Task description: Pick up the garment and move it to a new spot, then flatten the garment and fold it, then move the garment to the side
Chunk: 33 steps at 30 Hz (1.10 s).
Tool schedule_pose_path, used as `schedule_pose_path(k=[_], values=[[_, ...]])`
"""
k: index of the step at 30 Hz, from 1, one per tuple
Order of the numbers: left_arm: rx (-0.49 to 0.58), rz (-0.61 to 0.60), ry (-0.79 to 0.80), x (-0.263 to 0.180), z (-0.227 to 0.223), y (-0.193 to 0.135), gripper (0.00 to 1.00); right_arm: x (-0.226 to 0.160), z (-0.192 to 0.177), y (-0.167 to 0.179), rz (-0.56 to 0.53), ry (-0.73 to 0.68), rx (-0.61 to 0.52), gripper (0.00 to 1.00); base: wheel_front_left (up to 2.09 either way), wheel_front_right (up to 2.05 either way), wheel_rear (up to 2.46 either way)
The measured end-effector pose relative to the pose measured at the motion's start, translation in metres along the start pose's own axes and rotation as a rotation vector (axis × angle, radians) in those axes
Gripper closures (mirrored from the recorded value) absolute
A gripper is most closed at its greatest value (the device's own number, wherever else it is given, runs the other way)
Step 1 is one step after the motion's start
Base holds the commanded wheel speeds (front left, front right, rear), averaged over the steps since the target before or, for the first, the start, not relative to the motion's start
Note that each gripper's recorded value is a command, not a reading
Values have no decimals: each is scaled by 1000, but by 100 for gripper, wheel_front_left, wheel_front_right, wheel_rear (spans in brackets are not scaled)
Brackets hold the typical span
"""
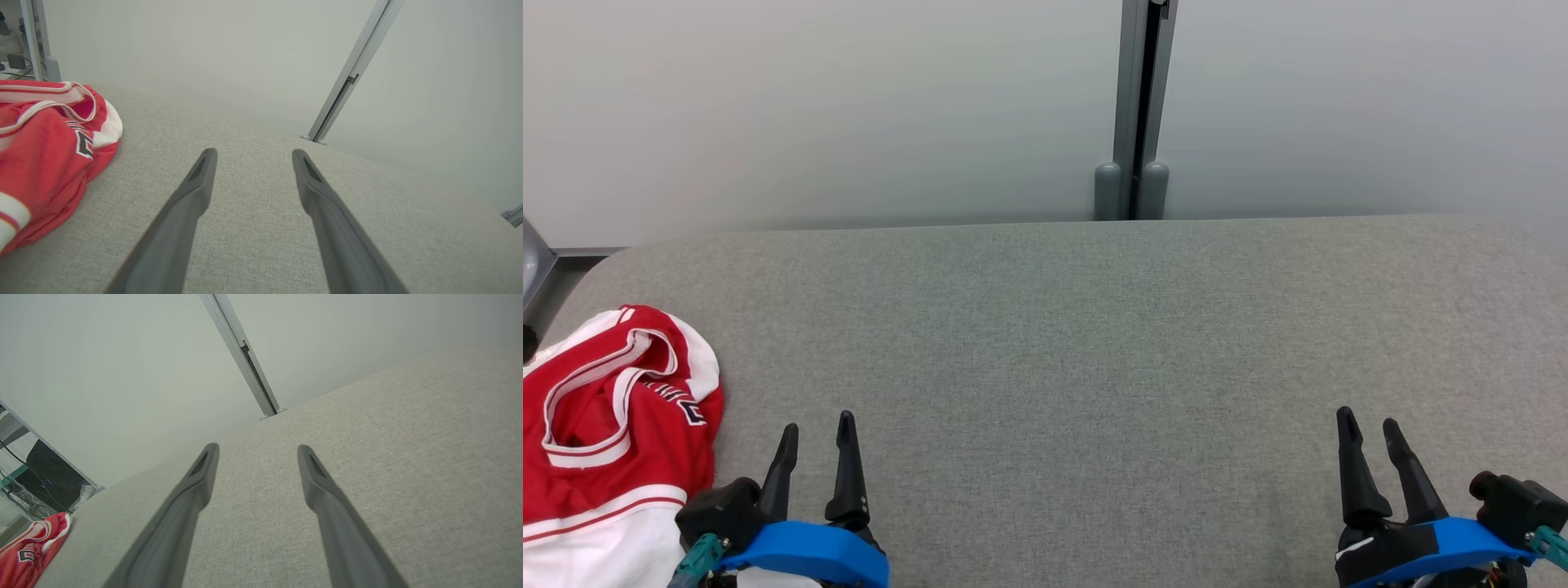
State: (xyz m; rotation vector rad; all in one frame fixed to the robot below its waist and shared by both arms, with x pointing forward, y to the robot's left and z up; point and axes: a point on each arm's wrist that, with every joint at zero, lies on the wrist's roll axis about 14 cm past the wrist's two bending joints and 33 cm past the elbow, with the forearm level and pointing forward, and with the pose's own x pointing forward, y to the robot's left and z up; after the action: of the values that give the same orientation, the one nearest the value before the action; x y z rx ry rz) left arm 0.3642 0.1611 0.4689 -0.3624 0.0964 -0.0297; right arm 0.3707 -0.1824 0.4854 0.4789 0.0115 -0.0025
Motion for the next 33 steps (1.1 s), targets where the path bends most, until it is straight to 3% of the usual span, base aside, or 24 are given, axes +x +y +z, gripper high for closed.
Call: schedule_pose_path(k=[33], values=[[225,-32,8,-4,-9,-7,0,-4,-2,4,45,4,-253,0,0,0,0]])
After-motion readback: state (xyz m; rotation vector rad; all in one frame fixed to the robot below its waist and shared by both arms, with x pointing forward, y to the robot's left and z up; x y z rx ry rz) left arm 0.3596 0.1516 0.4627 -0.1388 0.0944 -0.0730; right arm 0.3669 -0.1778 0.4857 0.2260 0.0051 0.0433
